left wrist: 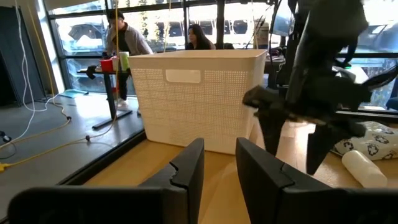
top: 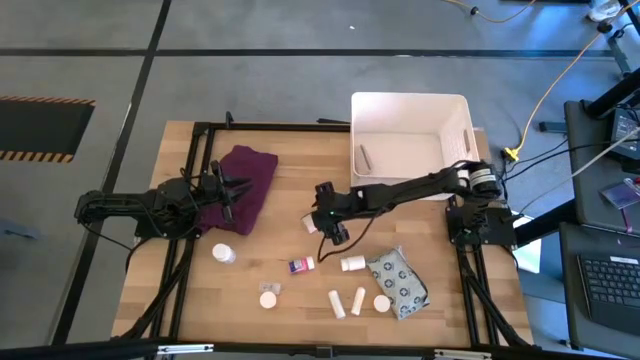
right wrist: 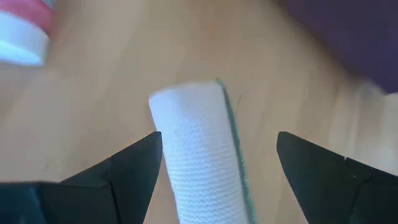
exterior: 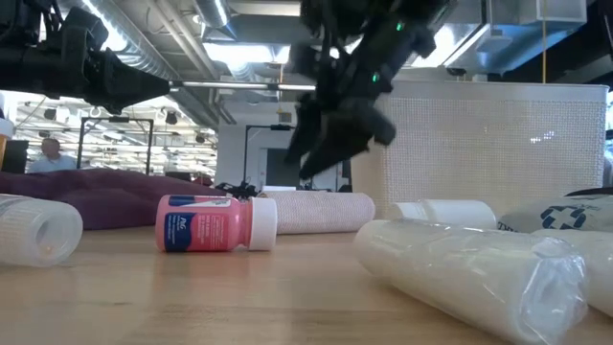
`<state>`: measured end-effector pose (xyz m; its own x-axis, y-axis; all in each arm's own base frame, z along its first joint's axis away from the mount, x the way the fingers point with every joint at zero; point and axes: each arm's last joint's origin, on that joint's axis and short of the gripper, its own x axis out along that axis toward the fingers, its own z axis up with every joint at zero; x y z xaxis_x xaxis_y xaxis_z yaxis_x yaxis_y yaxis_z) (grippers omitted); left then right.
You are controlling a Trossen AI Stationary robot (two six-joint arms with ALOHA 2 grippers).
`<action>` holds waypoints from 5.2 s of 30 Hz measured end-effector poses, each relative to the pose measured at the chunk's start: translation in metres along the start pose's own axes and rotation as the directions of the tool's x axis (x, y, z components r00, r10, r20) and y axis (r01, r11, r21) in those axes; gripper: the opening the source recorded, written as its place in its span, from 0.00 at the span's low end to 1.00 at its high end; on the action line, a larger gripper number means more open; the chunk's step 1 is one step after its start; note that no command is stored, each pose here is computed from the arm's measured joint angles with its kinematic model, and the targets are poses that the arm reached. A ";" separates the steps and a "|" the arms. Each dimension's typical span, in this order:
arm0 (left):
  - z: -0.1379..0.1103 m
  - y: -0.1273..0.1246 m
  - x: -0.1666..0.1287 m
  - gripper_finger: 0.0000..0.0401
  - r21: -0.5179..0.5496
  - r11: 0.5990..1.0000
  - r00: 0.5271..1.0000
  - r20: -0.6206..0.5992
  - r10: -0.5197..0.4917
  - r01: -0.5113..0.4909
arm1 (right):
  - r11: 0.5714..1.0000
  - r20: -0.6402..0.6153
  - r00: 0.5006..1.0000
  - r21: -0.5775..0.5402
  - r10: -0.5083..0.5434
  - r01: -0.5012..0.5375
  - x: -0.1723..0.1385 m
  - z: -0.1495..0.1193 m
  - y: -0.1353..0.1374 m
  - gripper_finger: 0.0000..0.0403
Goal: Pick & place medical supplies in basket/bin
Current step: Put the white bandage into the white bin
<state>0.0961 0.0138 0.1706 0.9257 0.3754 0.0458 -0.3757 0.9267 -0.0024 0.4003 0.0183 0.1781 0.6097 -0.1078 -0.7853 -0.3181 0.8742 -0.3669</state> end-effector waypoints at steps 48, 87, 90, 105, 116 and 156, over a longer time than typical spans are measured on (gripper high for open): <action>0.000 0.000 0.000 0.22 0.000 1.000 1.000 -0.001 0.001 -0.001 | 0.958 0.035 0.997 0.281 -0.066 0.054 -0.149 0.119 -0.081 0.31; 0.000 0.000 0.000 0.22 0.001 1.000 1.000 -0.003 0.004 -0.004 | -0.031 -0.559 0.825 0.826 0.083 0.563 -0.095 -0.138 -0.182 0.31; 0.000 0.000 0.000 0.22 0.001 1.000 1.000 -0.003 0.004 -0.004 | -0.045 -0.526 0.846 0.846 0.085 0.531 -0.083 -0.145 -0.178 0.31; 0.000 0.000 0.000 0.22 0.001 1.000 1.000 -0.003 0.004 -0.004 | -0.112 -0.470 0.880 0.873 0.063 0.475 -0.067 -0.155 -0.173 0.33; 0.000 0.000 0.000 0.22 0.001 1.000 1.000 -0.003 0.004 -0.004 | -0.092 -0.467 0.882 0.878 0.056 0.471 -0.067 -0.155 -0.173 0.59; 0.000 0.000 0.000 0.22 -0.002 1.000 1.000 -0.003 0.004 -0.004 | -0.088 -0.770 0.584 0.583 0.256 0.807 -0.101 -0.224 -0.167 0.71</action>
<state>0.0963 0.0139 0.1704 0.9243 0.3793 0.0429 -0.3795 0.9252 -0.0042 0.2289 -0.2227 0.2064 -0.2842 -0.2035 -0.9369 0.9439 0.1122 -0.3106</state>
